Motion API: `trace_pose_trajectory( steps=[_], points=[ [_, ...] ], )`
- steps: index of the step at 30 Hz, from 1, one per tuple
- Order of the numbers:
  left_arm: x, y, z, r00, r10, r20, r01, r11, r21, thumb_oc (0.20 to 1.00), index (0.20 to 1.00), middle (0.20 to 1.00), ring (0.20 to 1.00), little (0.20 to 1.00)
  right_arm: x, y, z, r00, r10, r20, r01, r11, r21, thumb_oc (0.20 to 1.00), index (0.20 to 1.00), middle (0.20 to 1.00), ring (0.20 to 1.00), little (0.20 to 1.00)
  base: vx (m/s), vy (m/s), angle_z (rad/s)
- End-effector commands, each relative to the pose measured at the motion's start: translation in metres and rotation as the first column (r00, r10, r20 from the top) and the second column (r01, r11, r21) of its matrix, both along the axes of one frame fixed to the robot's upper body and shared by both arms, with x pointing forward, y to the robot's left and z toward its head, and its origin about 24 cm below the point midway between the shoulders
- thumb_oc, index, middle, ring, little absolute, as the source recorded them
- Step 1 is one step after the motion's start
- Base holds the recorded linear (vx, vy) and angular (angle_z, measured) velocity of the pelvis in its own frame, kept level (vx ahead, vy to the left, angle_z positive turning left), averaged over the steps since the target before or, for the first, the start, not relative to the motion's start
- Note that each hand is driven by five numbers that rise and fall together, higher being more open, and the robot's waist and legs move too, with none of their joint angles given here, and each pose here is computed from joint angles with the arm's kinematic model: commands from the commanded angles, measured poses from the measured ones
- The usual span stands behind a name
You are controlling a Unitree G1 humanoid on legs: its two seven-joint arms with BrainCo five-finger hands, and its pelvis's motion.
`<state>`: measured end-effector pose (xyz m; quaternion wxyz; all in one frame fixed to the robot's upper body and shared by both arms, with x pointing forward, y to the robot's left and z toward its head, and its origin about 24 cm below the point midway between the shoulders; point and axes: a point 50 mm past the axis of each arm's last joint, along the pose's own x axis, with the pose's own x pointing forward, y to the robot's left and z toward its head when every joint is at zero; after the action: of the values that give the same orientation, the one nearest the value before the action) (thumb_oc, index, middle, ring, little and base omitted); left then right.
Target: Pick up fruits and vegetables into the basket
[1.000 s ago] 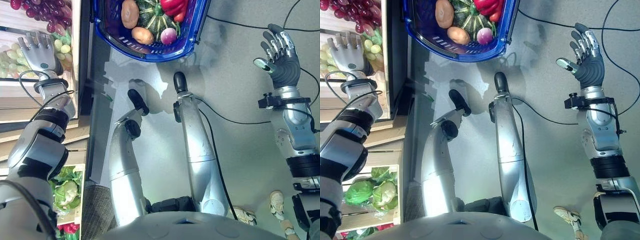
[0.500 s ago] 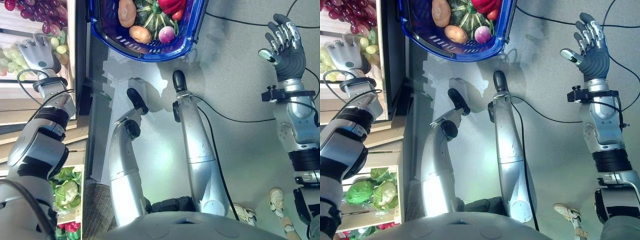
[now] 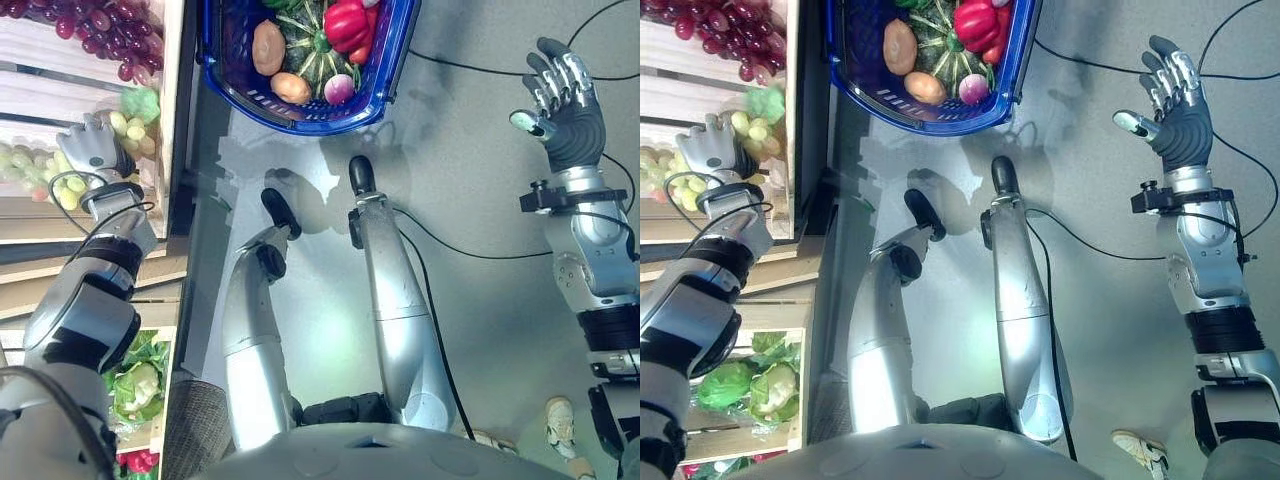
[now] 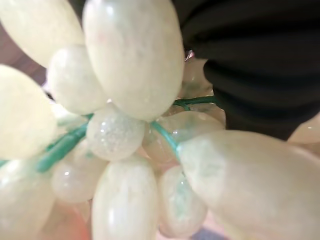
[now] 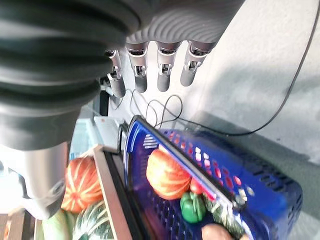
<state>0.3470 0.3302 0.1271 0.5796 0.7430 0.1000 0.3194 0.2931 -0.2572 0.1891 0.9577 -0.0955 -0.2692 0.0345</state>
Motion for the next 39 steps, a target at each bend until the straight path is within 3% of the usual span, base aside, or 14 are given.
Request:
trace_pose_trajectory(
  steps=[1, 3, 9, 15, 20, 22, 23, 24, 28, 33, 39],
  points=[
    [-0.026, 0.042, 0.008, 0.99, 0.106, 0.09, -0.104, 0.994, -0.022, 0.2, 0.2, 0.2, 0.2, 0.2, -0.01, 0.016, -0.001, 0.997, 0.061, 0.04, -0.059, 0.997, -0.055, 1.0, 1.0, 1.0, 1.0, 1.0, -0.03, -0.034, 0.08],
    [-0.023, 0.039, 0.009, 0.986, 0.046, 0.162, -0.015, 0.982, -0.19, 0.2, 0.2, 0.2, 0.2, 0.2, -0.009, 0.02, -0.008, 0.997, 0.079, -0.003, -0.079, 0.993, -0.086, 1.0, 1.0, 1.0, 1.0, 1.0, -0.03, -0.039, 0.07],
    [-0.022, 0.031, 0.017, 0.94, -0.061, 0.336, 0.203, 0.891, -0.407, 0.2, 0.2, 0.2, 0.2, 0.2, -0.012, 0.017, -0.024, 0.995, -0.004, -0.104, -0.019, 0.976, -0.215, 1.0, 1.0, 1.0, 1.0, 1.0, -0.02, -0.033, 0.08],
    [-0.032, 0.011, 0.016, 0.809, -0.132, 0.572, 0.51, 0.641, -0.574, 0.2, 0.2, 0.2, 0.2, 0.2, -0.022, 0.008, -0.039, 0.98, -0.139, -0.146, 0.083, 0.938, -0.337, 1.0, 1.0, 1.0, 1.0, 1.0, -0.01, -0.033, 0.06],
    [-0.036, -0.017, 0.037, 0.653, -0.173, 0.737, 0.733, 0.39, -0.558, 0.2, 0.2, 0.2, 0.2, 0.2, -0.017, 0.021, -0.032, 0.978, -0.178, -0.106, 0.107, 0.87, -0.481, 1.0, 1.0, 1.0, 1.0, 1.0, -0.03, -0.058, 0.15],
    [-0.037, -0.027, 0.045, 0.602, -0.185, 0.777, 0.786, 0.311, -0.535, 0.2, 0.2, 0.2, 0.2, 0.2, -0.012, 0.027, -0.029, 0.978, -0.177, -0.106, 0.101, 0.859, -0.502, 1.0, 1.0, 1.0, 1.0, 1.0, 0.0, -0.056, 0.11],
    [-0.037, -0.026, 0.045, 0.602, -0.184, 0.777, 0.785, 0.312, -0.535, 0.2, 0.2, 0.2, 0.2, 0.2, -0.012, 0.027, -0.029, 0.979, -0.177, -0.106, 0.101, 0.859, -0.502, 1.0, 1.0, 1.0, 1.0, 1.0, 0.02, -0.085, 0.1],
    [-0.037, -0.042, 0.056, 0.532, -0.212, 0.82, 0.844, 0.207, -0.494, 0.2, 0.2, 0.2, 0.2, 0.2, -0.004, 0.04, -0.026, 0.981, -0.159, -0.11, 0.081, 0.854, -0.515, 1.0, 1.0, 1.0, 1.0, 1.0, 0.01, -0.062, 0.09],
    [-0.038, -0.06, 0.07, 0.453, -0.259, 0.853, 0.891, 0.114, -0.439, 0.2, 0.2, 0.2, 0.2, 0.2, 0.005, 0.057, -0.022, 0.985, -0.135, -0.111, 0.054, 0.838, -0.543, 1.0, 1.0, 1.0, 1.0, 1.0, 0.02, -0.071, 0.05],
    [-0.038, -0.091, 0.087, 0.338, -0.327, 0.883, 0.919, -0.089, -0.385, 0.2, 0.2, 0.2, 0.2, 0.2, 0.019, 0.085, -0.012, 0.99, -0.092, -0.107, 0.01, 0.798, -0.603, 1.0, 1.0, 1.0, 1.0, 1.0, 0.02, -0.05, 0.02],
    [-0.039, -0.125, 0.103, 0.208, -0.419, 0.884, 0.908, -0.253, -0.334, 0.2, 0.2, 0.2, 0.2, 0.2, 0.029, 0.117, -0.004, 0.993, -0.014, -0.117, -0.064, 0.773, -0.632, 1.0, 1.0, 1.0, 1.0, 1.0, 0.01, -0.046, 0.08]
  ],
)
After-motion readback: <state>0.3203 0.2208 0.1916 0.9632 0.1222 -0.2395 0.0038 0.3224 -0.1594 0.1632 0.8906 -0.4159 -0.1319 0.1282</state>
